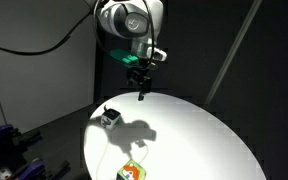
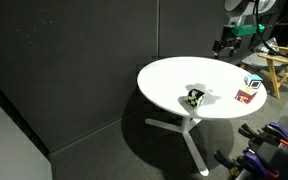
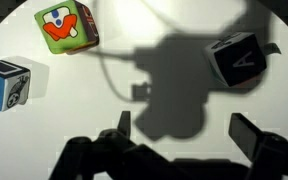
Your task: Pick up the block with a house image on top and move it to the left near the block with a letter image on top
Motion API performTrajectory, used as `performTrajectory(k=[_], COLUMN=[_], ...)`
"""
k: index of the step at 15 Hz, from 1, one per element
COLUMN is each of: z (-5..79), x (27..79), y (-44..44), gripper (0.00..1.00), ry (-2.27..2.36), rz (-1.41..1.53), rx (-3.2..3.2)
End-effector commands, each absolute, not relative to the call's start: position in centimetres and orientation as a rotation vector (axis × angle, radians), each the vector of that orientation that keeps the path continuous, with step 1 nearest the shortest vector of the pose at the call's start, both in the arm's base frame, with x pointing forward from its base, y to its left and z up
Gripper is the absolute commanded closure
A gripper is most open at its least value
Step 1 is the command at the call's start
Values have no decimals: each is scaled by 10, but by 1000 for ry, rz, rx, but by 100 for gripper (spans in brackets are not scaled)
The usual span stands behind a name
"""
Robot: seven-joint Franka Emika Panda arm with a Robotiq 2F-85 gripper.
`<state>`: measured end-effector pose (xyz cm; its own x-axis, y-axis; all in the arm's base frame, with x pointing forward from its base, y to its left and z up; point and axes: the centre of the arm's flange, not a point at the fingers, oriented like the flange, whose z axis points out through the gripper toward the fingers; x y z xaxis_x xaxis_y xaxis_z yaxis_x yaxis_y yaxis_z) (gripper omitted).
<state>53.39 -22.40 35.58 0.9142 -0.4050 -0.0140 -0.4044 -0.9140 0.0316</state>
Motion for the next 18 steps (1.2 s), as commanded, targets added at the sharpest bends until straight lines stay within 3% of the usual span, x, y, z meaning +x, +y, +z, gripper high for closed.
performTrajectory(k=[1, 18], z=[356, 291], x=[534, 491], y=[-224, -287], gripper=[0, 0], ry=[-644, -459], rz=[-32, -232], rx=[3046, 3010])
